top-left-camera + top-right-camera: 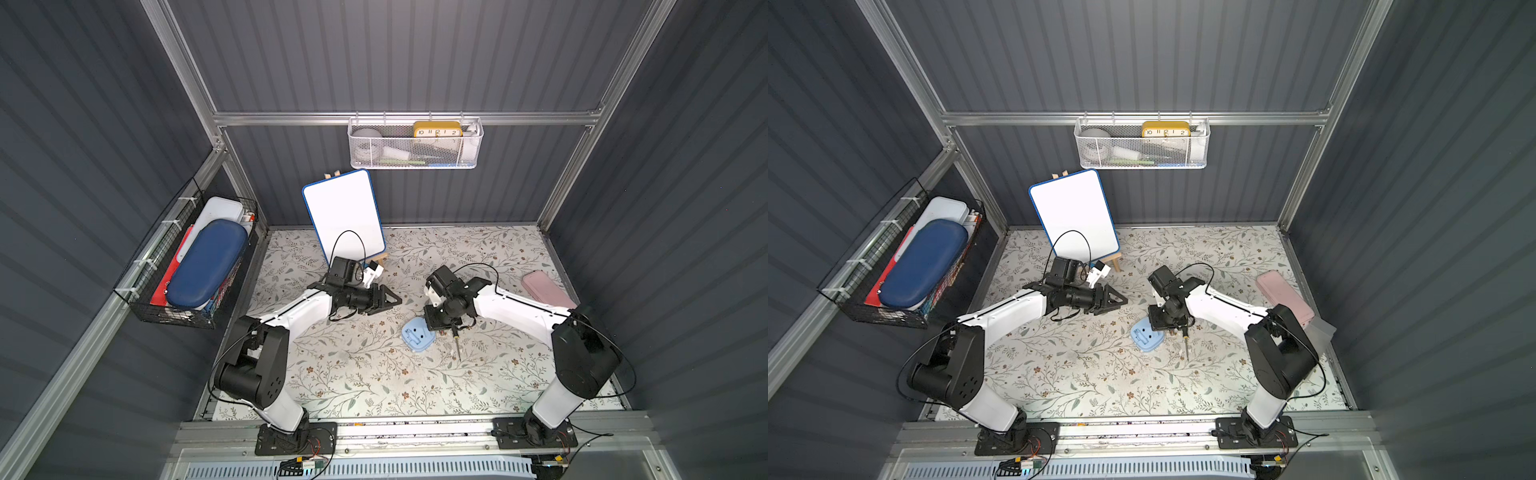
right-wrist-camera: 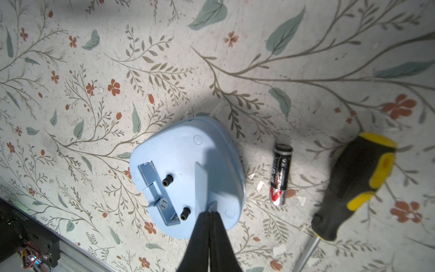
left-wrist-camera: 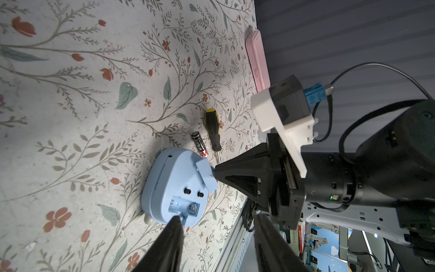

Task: Remove the battery from the alarm
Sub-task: Pick up the cover from the alarm.

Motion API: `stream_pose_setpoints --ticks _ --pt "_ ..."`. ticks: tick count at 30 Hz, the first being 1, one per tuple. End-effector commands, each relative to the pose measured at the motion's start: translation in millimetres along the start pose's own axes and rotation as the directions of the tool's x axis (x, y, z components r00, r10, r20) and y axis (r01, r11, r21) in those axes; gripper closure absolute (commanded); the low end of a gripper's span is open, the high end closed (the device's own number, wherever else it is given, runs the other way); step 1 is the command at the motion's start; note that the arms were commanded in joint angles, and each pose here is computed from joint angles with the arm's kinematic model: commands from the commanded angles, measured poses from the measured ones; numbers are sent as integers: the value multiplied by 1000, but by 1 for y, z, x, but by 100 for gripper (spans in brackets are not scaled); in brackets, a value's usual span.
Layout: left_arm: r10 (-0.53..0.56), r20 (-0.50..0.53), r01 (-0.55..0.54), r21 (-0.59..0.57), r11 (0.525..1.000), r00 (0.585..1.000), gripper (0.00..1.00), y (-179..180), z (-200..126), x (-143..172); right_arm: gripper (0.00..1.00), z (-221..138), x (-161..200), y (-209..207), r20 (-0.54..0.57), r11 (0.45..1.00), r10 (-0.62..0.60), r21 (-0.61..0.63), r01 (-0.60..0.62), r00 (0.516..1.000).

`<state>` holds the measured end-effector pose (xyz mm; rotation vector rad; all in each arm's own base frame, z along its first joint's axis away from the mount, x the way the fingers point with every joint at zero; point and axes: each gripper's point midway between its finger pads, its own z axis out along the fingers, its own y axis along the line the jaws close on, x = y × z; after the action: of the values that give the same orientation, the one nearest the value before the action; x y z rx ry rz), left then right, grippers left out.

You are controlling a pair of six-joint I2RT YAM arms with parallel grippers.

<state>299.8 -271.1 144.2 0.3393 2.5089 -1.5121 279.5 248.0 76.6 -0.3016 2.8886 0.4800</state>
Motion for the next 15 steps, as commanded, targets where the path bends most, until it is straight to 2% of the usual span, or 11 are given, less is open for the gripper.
stream_pose_setpoints --ticks 1,6,10,15 --pt "10 -6 -10 22 1000 1000 48 -1 2 -2 93 -7 3 -3 6 1000 9 17 -9 1000" --pt "6 -3 -6 9 1000 1000 49 6 6 -7 93 -12 4 -8 21 999 14 36 -14 1000" --pt "41 -14 -42 -42 998 999 55 16 19 -16 93 -19 9 -15 43 999 31 40 -32 999" --pt "129 -76 -140 -172 975 989 77 33 45 -33 94 -25 28 -19 36 999 44 16 -45 998"
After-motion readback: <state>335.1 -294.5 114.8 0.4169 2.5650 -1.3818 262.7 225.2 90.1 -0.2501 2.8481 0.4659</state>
